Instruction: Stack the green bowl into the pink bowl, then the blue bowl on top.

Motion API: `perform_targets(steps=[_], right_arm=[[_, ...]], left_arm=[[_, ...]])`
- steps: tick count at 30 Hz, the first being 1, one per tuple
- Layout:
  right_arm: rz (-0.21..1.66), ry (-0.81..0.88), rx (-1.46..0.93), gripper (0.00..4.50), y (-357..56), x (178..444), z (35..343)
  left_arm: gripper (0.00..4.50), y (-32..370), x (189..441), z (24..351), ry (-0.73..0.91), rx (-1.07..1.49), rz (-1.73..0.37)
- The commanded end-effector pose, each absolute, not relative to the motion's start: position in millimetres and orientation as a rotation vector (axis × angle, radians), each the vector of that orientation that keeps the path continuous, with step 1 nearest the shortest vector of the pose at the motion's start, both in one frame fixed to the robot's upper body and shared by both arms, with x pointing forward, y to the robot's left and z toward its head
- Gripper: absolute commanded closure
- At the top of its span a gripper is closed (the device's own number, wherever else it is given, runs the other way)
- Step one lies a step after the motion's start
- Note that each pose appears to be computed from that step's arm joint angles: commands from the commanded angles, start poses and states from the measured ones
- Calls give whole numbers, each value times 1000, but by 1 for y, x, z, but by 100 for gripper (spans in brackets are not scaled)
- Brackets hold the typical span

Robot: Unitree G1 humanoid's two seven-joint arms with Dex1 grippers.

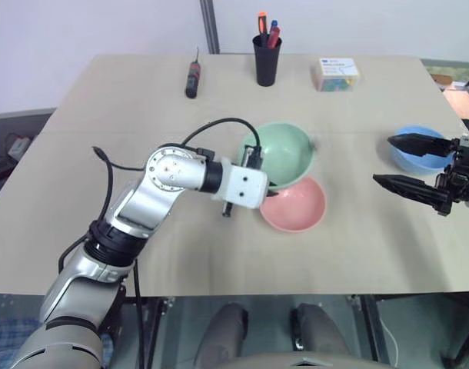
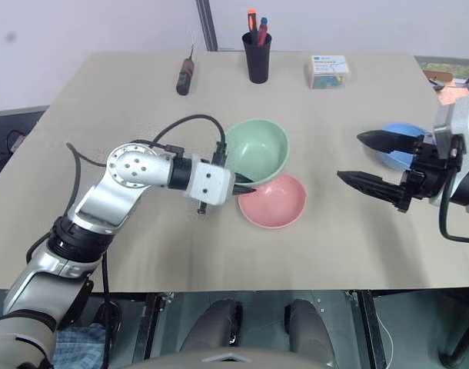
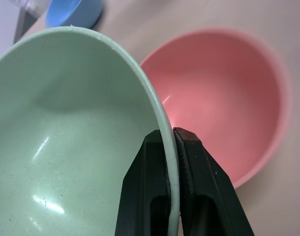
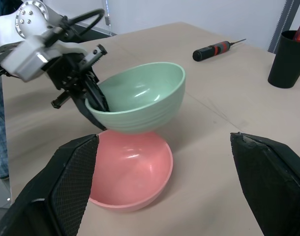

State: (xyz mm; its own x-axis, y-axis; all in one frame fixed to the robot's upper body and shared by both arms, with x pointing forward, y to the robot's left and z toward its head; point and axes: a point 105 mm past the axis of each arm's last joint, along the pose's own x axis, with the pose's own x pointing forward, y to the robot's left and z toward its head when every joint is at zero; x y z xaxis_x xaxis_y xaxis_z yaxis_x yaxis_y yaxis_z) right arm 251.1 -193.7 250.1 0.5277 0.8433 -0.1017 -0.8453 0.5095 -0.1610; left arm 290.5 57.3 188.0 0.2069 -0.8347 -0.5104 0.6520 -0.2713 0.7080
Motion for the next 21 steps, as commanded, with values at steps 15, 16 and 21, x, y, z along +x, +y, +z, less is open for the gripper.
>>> perform_targets(steps=[15, 16, 21], right_arm=[[981, -29, -243, 0, -195, 246, 253], [981, -28, -242, 0, -195, 246, 253], [980, -15, -242, 0, -196, 247, 252]], left_arm=[[447, 43, 258, 191, -338, 1100, -1625], [369, 43, 259, 190, -326, 1090, -1620], [213, 43, 276, 193, -330, 1097, -1538]])
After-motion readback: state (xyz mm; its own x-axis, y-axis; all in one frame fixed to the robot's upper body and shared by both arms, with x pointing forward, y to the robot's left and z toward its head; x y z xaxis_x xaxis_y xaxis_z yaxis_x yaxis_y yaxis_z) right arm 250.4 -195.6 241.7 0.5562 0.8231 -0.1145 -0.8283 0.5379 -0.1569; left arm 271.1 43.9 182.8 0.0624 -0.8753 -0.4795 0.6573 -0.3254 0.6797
